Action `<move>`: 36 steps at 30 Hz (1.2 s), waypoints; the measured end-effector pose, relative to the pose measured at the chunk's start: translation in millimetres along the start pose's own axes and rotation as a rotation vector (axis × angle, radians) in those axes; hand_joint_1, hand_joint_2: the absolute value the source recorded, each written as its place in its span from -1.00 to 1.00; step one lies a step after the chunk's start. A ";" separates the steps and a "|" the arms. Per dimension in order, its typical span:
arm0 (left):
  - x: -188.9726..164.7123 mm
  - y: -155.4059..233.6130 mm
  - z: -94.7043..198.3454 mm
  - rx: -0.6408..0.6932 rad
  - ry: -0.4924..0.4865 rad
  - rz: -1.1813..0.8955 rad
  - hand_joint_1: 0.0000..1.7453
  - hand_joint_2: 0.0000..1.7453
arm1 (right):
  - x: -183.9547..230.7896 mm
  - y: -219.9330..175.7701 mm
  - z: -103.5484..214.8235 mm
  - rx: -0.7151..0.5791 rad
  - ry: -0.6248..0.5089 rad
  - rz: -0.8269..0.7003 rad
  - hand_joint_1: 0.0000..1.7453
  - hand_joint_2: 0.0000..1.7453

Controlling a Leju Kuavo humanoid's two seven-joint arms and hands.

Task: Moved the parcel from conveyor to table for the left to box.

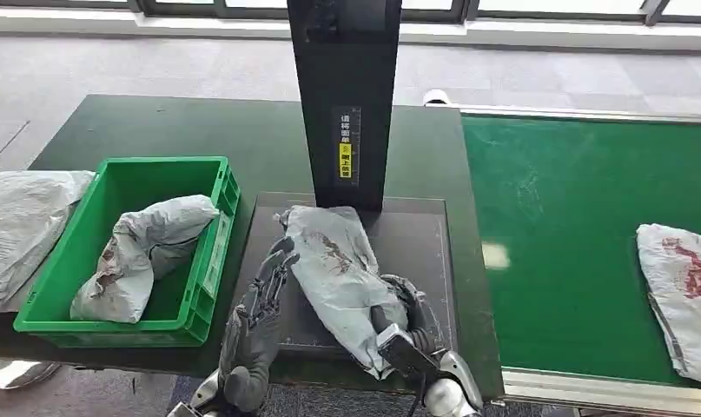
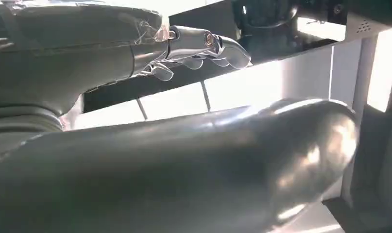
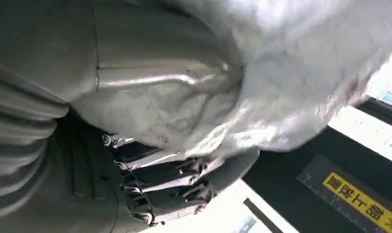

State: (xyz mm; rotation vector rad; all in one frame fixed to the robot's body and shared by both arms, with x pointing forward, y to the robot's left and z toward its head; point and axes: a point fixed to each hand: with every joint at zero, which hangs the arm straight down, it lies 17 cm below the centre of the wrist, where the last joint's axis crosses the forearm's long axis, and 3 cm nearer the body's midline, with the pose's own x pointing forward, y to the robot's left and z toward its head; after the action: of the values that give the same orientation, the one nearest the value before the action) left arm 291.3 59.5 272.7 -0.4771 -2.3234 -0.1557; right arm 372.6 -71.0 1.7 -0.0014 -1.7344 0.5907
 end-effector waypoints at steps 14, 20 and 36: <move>-22.5 28.5 -2.1 0.108 0.053 -0.098 -1.00 -1.00 | 13.2 -36.1 31.2 -0.132 -0.037 0.046 -1.00 1.00; -54.5 49.2 6.3 0.182 0.198 -0.259 -1.00 -1.00 | 41.8 -73.7 46.5 -0.251 -0.101 0.093 -1.00 1.00; -97.3 35.5 13.8 0.050 0.285 -0.531 -1.00 -1.00 | 138.7 -172.2 94.6 -0.535 -0.297 0.142 -1.00 1.00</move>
State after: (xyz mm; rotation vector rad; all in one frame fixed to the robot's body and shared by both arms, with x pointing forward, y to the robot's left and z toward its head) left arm 359.4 67.2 193.7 0.1887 -2.1145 -0.3907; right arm 303.7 -213.6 182.6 -0.4352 -2.1506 0.2179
